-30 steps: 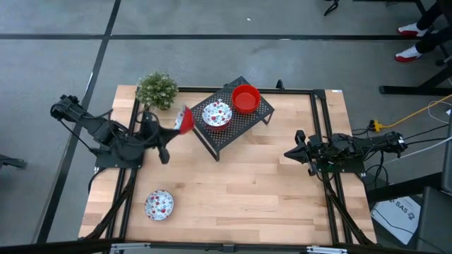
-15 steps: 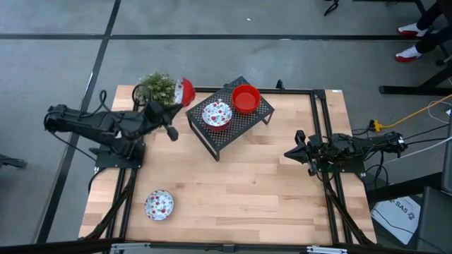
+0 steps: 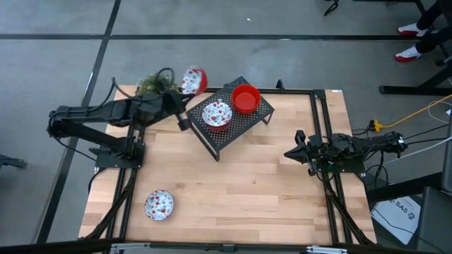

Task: Pick & Place Mini bowls
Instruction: Stack the white patterned bowl on the white patterned bowl on the shelf

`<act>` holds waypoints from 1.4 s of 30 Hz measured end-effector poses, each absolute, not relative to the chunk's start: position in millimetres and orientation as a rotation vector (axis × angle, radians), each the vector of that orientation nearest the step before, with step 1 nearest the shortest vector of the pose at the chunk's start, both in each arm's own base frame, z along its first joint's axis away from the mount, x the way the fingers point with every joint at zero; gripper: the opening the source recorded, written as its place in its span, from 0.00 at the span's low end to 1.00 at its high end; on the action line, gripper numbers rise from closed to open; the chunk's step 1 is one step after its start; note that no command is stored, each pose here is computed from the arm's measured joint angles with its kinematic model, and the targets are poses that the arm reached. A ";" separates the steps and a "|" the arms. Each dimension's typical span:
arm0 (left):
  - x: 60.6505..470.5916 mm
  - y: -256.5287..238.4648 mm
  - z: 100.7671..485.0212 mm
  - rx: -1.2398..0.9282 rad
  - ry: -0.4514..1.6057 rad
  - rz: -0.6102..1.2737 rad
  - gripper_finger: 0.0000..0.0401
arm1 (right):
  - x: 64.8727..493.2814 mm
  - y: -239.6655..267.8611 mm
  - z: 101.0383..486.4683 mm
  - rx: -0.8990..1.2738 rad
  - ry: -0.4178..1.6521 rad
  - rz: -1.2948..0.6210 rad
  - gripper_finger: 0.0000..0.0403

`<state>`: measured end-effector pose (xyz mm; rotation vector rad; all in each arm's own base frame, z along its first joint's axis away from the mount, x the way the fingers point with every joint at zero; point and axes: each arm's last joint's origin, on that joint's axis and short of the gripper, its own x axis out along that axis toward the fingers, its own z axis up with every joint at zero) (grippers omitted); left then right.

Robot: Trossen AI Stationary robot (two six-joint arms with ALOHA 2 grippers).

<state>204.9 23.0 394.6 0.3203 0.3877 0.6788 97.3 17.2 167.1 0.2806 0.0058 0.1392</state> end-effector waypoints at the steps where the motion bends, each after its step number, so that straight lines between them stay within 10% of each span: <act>1: 208.4 23.9 395.9 0.341 0.414 0.648 0.01 | 97.3 17.2 167.1 0.281 0.006 0.139 0.05; 19: 246.4 26.5 408.6 0.516 0.739 0.179 0.01 | 97.3 17.2 167.0 0.281 0.006 0.139 0.05; 42: 276.5 34.7 380.3 0.458 0.854 0.055 0.01 | 97.3 17.2 167.1 0.281 0.006 0.139 0.05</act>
